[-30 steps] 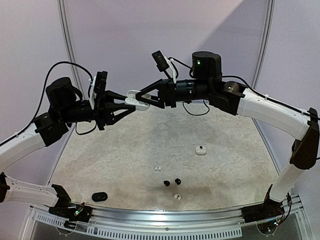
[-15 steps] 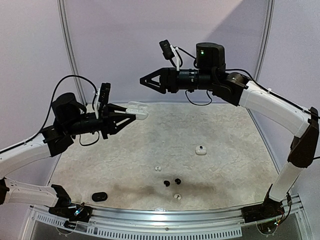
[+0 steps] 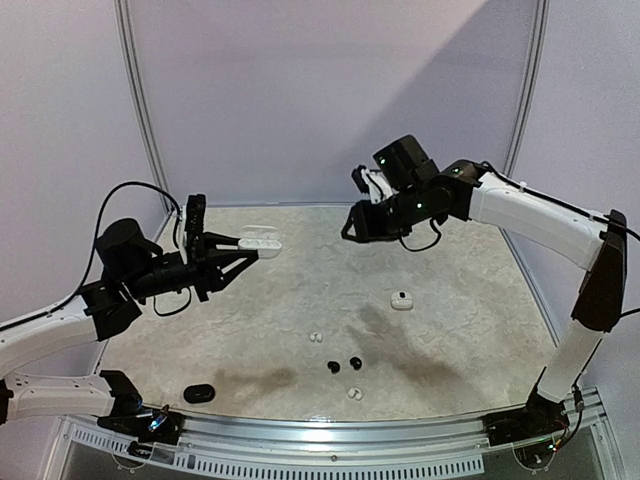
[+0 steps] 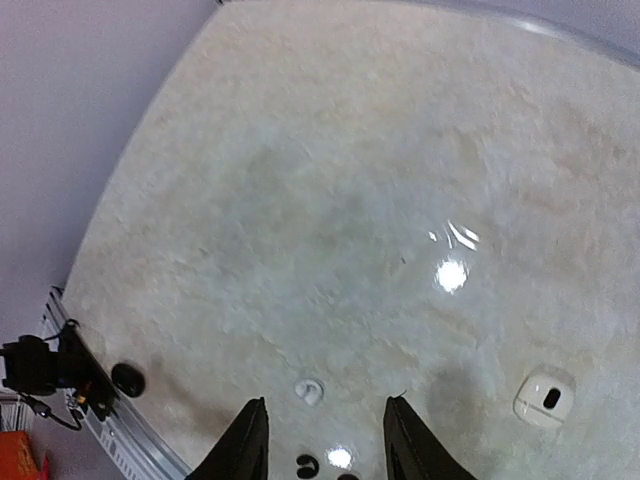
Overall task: Insert the wireless bluetooth earbuds into the charging case
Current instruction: Pick up the right earbud from the center of the board.
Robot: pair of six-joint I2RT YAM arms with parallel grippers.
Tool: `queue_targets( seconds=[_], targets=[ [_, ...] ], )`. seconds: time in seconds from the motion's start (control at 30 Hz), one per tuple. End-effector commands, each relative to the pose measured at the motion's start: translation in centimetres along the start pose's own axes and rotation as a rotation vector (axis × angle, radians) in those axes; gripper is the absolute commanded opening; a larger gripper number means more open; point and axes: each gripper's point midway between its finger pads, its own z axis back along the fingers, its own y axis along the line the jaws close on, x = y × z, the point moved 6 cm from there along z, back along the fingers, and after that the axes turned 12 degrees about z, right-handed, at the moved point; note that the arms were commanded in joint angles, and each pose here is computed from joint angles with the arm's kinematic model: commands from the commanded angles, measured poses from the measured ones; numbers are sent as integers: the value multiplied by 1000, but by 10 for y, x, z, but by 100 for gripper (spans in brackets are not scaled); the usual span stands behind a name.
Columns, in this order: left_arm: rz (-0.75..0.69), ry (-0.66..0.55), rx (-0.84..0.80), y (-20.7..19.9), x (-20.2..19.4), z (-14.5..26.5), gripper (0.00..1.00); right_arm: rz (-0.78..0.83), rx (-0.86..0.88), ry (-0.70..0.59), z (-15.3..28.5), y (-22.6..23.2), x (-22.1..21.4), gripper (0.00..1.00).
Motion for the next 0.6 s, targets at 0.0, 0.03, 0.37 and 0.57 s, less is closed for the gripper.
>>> queue_targets(
  seconds=[0.0, 0.03, 0.37, 0.57],
  targets=[
    [-16, -39, 11, -1, -6, 13, 0, -107, -116, 289, -33, -17, -75, 39],
    [-8, -38, 14, -1, -10, 16, 0, -110, -121, 302, -37, -15, -83, 39],
    [30, -51, 30, -4, -30, 36, 0, 11, -109, 499, -81, 18, -132, 37],
    [19, -71, 28, -5, -30, 38, 0, 152, -55, 598, -62, 52, -167, 33]
  ],
)
